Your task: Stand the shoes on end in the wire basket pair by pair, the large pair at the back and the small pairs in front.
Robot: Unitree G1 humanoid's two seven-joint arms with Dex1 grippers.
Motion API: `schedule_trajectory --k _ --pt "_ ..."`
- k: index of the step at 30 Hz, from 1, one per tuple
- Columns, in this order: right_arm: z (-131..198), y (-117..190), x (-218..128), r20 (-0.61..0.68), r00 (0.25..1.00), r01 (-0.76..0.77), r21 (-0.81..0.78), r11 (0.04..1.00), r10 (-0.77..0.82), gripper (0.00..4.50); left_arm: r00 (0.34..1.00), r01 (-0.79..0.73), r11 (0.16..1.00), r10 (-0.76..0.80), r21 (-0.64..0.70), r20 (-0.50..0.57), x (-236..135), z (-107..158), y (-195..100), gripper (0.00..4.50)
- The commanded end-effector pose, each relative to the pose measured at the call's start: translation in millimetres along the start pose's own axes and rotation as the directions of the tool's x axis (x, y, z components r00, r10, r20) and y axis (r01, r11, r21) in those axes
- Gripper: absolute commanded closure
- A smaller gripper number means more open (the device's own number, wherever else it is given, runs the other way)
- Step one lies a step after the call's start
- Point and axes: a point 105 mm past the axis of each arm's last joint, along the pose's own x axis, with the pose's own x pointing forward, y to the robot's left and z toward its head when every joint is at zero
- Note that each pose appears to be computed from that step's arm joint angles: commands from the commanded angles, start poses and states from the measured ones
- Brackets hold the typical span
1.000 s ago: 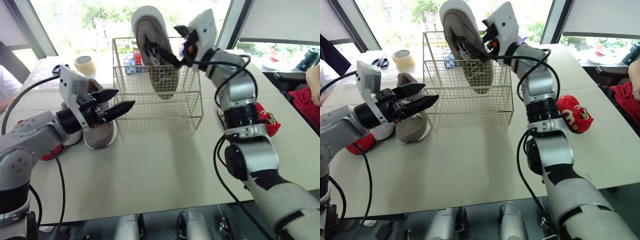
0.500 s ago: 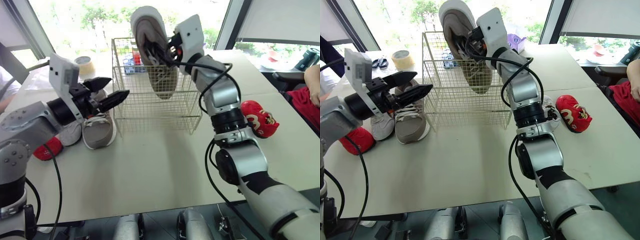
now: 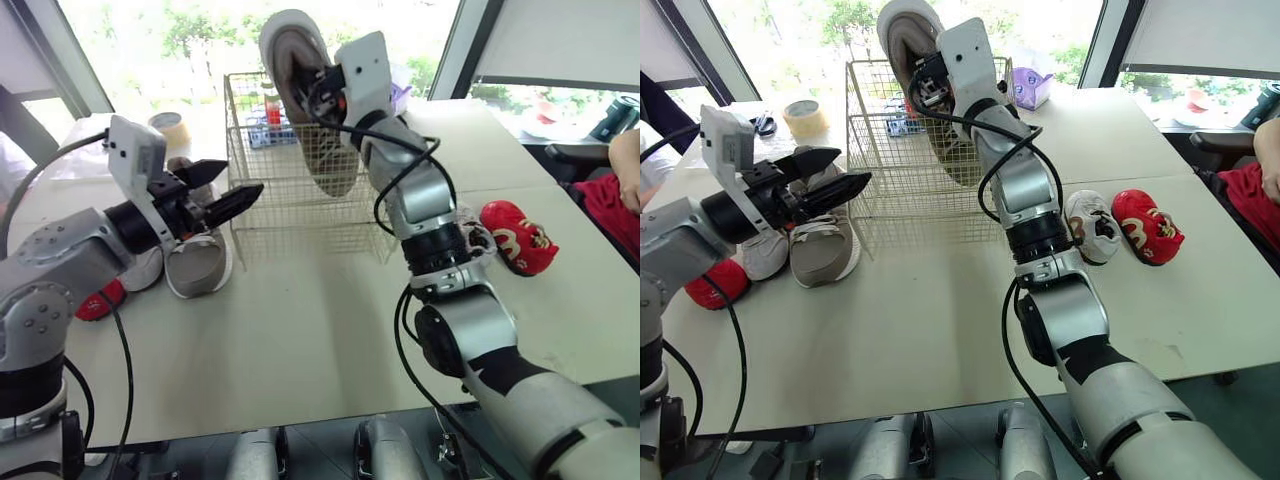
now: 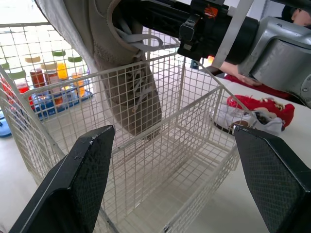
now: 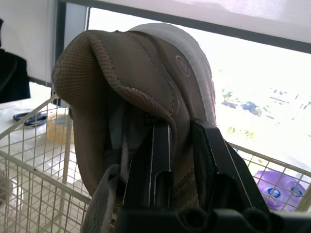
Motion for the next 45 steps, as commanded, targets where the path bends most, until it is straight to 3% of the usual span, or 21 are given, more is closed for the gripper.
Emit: schedule_trajectory --k 1,11,21,28,31,37,45 --pt "43.6 -26.5 -13.0 0.145 0.975 0.158 0.083 0.984 -0.169 3.86 1.0 0.02 0.999 -0.02 0.026 0.014 2.9 1.7 -3.4 0.48" --pt "32.5 -61.5 -36.7 0.107 0.93 0.34 0.113 0.934 -0.352 3.86 0.999 0.047 0.999 -0.047 0.022 -0.005 9.6 -7.5 -2.7 0.48" --pt "39.7 -51.3 -39.8 0.154 0.934 0.325 0.015 0.946 -0.323 3.86 0.998 0.067 0.997 -0.067 0.027 0.001 15.9 -9.2 -3.3 0.48" --pt "10.7 -55.9 -40.8 0.06 0.941 0.335 -0.001 0.942 -0.334 3.86 0.998 0.068 0.997 -0.068 0.034 0.004 16.2 -9.0 -3.8 0.48" --pt "6.7 -55.4 -42.8 0.045 0.943 0.33 -0.006 0.944 -0.329 3.09 0.998 0.066 0.997 -0.066 0.036 0.001 15.7 -9.7 -3.6 0.48" --pt "4.5 -60.3 -62.5 0.038 0.941 0.338 -0.025 0.941 -0.337 0.17 0.999 0.053 0.998 -0.052 0.041 -0.006 12.4 -10.4 -0.3 0.48" --pt "21.3 -47.9 -109.1 0.124 0.97 0.217 -0.071 0.974 -0.207 0.07 0.997 0.08 0.996 -0.079 0.032 -0.016 14.9 -12.9 -1.4 0.48"
